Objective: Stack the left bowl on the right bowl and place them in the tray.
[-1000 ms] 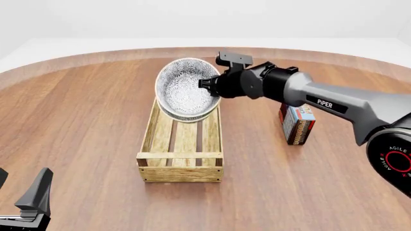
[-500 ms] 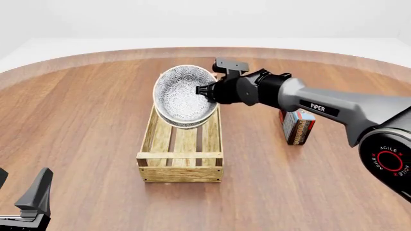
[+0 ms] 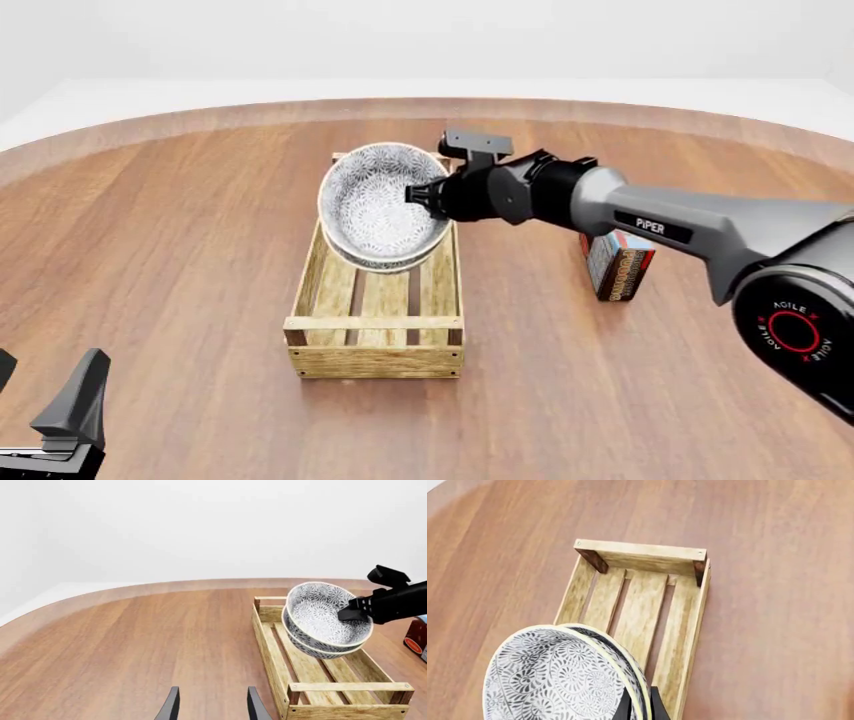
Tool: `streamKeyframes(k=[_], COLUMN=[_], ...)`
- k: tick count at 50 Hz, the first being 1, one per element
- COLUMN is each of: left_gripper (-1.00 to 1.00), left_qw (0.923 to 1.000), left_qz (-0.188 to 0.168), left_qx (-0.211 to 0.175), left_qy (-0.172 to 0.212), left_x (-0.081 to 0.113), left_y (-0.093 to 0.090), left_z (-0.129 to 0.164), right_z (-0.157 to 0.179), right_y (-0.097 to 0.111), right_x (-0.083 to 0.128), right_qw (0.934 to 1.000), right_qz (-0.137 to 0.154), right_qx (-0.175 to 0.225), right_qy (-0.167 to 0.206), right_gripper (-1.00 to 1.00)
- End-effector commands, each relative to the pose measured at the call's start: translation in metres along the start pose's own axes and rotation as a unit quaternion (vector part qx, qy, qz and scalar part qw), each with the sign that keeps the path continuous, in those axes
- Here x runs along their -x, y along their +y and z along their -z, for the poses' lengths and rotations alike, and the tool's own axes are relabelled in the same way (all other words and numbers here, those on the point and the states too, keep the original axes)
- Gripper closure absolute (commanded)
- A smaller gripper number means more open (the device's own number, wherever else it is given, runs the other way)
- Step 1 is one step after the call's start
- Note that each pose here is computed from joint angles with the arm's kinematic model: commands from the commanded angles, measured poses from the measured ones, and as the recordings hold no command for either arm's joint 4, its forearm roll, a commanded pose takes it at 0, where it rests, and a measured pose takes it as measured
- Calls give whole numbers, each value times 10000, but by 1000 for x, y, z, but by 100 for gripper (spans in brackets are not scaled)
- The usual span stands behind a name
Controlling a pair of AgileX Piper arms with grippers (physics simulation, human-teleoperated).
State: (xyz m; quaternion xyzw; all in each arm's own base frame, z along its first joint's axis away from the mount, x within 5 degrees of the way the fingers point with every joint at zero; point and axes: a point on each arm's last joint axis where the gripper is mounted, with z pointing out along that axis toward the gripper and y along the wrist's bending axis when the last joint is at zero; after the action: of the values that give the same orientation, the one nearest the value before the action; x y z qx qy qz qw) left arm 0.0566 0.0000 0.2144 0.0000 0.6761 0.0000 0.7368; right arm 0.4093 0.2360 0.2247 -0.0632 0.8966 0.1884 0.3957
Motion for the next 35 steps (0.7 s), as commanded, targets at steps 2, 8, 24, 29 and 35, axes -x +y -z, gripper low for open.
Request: streamKeyframes(k=[2, 8, 24, 29, 35], left_gripper=[-100, -100, -100, -100, -100], left_qw=[10000, 10000, 10000, 10000, 10000], left_qz=[0, 0, 0, 0, 0], left_qx=[0, 0, 0, 0, 0], left_qy=[0, 0, 0, 0, 0], left_x=[0, 0, 0, 0, 0], left_y=[0, 0, 0, 0, 0], left_z=[0, 0, 0, 0, 0], right_z=[-1, -1, -7, -8, -7], right_y=[2, 1, 1, 5, 7], right_x=[3, 4, -1, -3, -2], right_qw=[9999, 9999, 9999, 9999, 9999], right_qz=[-141, -139, -141, -108, -90], right_qx=[68, 58, 57, 87, 97], right_qy=[-53, -55, -16, 5, -3], right_gripper=[100, 100, 100, 100, -100])
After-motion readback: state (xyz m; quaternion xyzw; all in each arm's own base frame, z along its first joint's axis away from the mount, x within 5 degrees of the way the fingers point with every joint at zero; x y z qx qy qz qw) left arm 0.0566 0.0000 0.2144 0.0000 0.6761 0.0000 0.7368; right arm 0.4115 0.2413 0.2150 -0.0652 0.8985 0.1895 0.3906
